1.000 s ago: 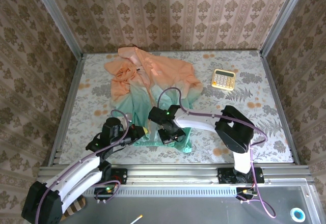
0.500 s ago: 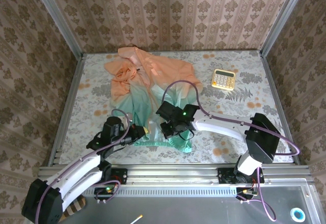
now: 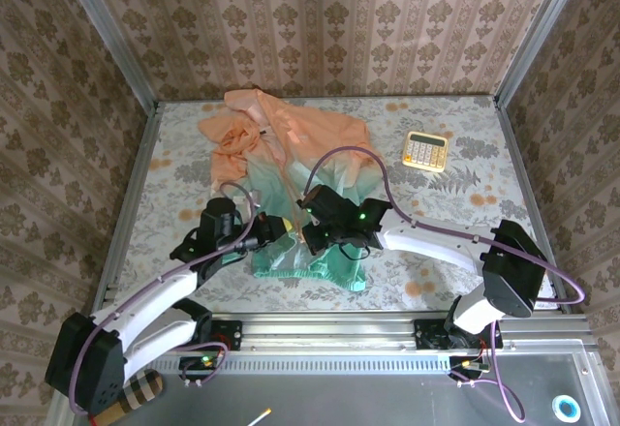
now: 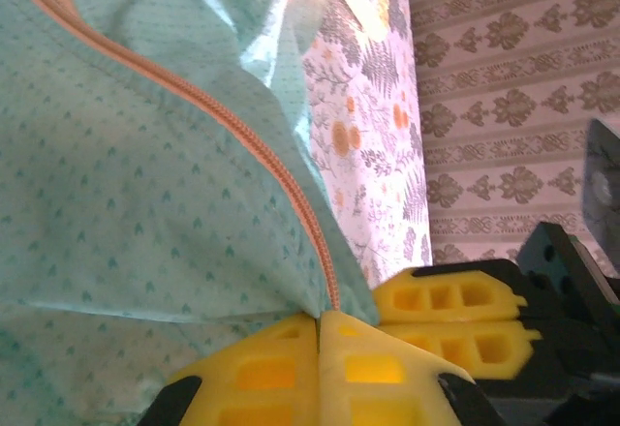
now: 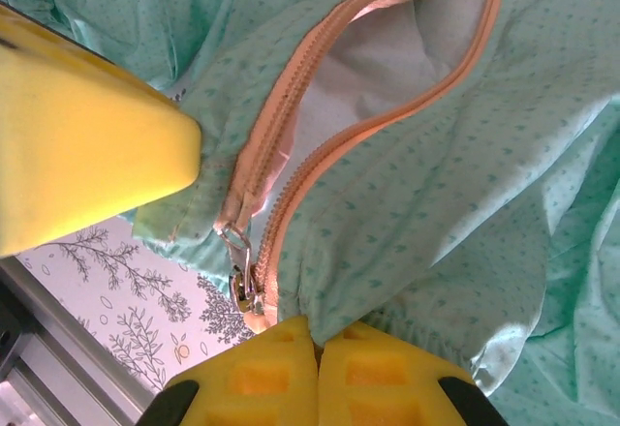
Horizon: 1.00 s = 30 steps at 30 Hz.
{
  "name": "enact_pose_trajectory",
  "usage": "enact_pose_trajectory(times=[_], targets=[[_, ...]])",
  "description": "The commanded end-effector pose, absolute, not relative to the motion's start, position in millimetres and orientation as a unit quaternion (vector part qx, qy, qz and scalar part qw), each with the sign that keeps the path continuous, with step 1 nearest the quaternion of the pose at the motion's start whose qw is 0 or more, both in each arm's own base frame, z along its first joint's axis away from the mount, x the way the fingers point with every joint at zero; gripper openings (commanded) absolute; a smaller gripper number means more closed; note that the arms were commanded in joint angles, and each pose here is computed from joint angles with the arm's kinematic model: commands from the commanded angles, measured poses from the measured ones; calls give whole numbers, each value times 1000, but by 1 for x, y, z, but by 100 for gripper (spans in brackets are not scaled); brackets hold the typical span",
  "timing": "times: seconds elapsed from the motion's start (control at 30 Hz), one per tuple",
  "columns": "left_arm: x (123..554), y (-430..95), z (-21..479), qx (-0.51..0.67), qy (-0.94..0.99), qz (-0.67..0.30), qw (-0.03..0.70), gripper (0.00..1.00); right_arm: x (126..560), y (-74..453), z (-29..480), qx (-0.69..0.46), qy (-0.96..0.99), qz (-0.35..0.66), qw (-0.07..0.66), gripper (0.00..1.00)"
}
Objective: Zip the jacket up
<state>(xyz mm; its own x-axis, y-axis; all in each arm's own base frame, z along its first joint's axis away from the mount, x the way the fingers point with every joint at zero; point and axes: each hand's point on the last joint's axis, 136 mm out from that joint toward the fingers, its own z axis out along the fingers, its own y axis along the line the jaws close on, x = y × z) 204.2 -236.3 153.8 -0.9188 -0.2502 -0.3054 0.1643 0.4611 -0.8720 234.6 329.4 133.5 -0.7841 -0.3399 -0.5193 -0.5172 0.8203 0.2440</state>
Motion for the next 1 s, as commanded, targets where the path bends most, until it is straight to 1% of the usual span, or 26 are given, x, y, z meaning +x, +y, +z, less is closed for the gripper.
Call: enact_pose_trajectory(times=[0.0,0.17,0.27,0.37,0.6,0.77,0.97], targets=[[195,-250,176,30,818,-536,207,0,245,327,143,-227,919,190,260,0],[172,-264,176,71,819,-541,177,0,251,325,146,-217,917,196,273,0],[165,-262,172,76,826,-532,168,0,255,324,149,-211,914,201,282,0],[169,-252,174,69,832,-517,189,0,256,323,154,-207,909,213,292,0],[190,-233,194,39,815,-527,238,0,254,321,169,-202,888,264,319,0],[201,-231,207,49,798,-537,269,0,252,313,185,-196,868,306,339,0],[208,-233,225,73,773,-546,315,0,252,305,195,-190,857,330,347,0]])
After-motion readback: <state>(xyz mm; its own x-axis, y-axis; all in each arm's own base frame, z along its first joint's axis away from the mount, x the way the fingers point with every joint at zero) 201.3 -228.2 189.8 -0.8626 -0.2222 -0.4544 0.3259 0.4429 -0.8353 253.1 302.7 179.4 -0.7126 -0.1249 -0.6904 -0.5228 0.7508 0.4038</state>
